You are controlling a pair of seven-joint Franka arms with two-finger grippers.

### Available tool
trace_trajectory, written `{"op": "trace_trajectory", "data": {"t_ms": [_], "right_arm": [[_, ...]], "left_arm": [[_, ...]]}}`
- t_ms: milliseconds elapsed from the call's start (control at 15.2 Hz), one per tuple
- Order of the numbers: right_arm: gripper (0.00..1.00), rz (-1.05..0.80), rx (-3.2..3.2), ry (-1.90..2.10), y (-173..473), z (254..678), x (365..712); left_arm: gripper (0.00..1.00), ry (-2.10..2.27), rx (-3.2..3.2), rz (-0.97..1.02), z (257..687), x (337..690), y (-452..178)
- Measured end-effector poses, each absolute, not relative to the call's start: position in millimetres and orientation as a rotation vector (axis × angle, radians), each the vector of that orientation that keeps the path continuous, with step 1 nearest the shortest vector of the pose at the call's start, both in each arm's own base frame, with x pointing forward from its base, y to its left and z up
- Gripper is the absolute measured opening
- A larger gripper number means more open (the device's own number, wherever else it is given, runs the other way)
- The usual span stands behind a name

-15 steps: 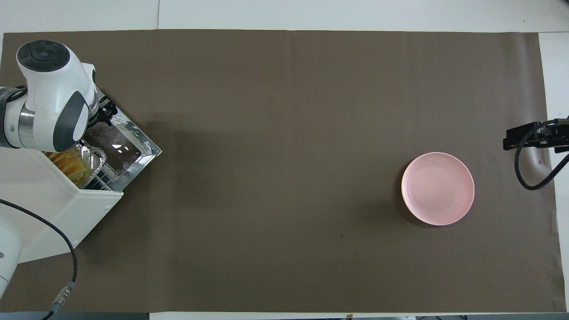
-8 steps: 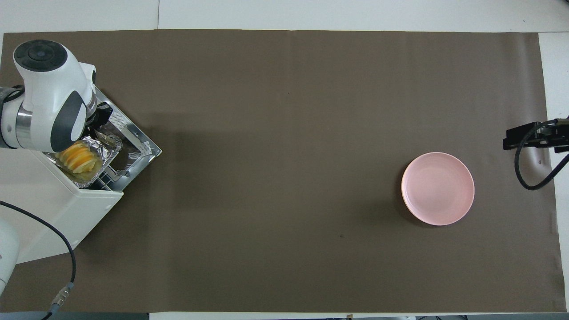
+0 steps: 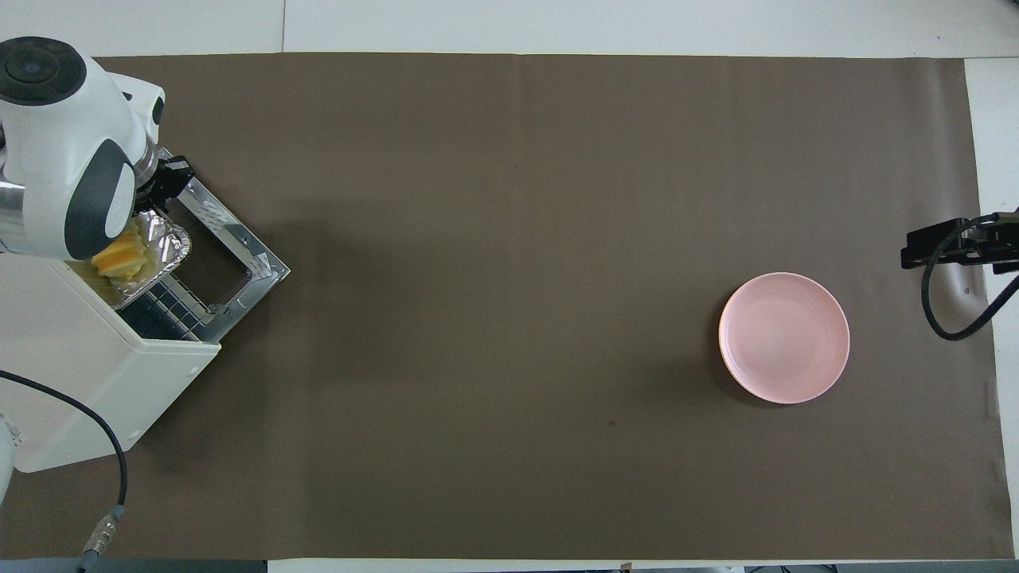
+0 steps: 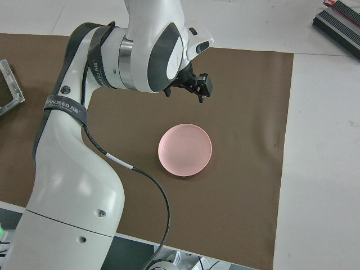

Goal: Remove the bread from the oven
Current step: 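Pull the foil tray out of the oven with the left gripper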

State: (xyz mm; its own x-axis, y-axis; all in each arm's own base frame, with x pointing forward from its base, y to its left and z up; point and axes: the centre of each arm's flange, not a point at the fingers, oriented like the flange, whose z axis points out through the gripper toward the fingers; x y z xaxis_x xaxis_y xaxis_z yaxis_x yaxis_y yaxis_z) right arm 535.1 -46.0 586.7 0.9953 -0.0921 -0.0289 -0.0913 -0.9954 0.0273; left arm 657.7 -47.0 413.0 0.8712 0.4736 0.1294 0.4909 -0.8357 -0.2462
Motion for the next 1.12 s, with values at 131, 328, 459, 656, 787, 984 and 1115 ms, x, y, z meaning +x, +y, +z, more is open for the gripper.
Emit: {"op": "trace_trajectory", "data": {"t_ms": [131,328,459,656,787,984,1115], "right_arm": [[1.0,-0.047,3.112,-0.143,-46.0,586.7,535.1],[1.0,-0.047,3.112,-0.143,-46.0,586.7,535.1],[1.0,-0.047,3.112,-0.143,-46.0,586.7,535.1],[1.0,-0.047,3.112,-0.143,-46.0,586.7,535.1],[1.0,-0.047,3.112,-0.143,-46.0,586.7,535.1],[1.0,-0.047,3.112,-0.143,-46.0,586.7,535.1],[1.0,-0.047,3.112,-0.143,-46.0,586.7,535.1]], "left_arm": [[0.02,-0.7,-2.847,-0.097,417.1,661.8,-81.7],[0.02,-0.622,-2.956,-0.097,417.0,672.9,-165.8],[0.02,-0.585,-3.016,-0.099,414.6,685.8,-212.8],[0.02,-0.481,-3.059,-0.116,401.8,688.3,-272.1],[0.02,-0.368,-3.077,-0.116,395.5,668.7,-327.2],[0.02,-0.36,-3.088,-0.136,399.5,633.6,-393.9],[0.02,-0.346,-3.093,-0.145,401.7,620.0,-416.0]]}}
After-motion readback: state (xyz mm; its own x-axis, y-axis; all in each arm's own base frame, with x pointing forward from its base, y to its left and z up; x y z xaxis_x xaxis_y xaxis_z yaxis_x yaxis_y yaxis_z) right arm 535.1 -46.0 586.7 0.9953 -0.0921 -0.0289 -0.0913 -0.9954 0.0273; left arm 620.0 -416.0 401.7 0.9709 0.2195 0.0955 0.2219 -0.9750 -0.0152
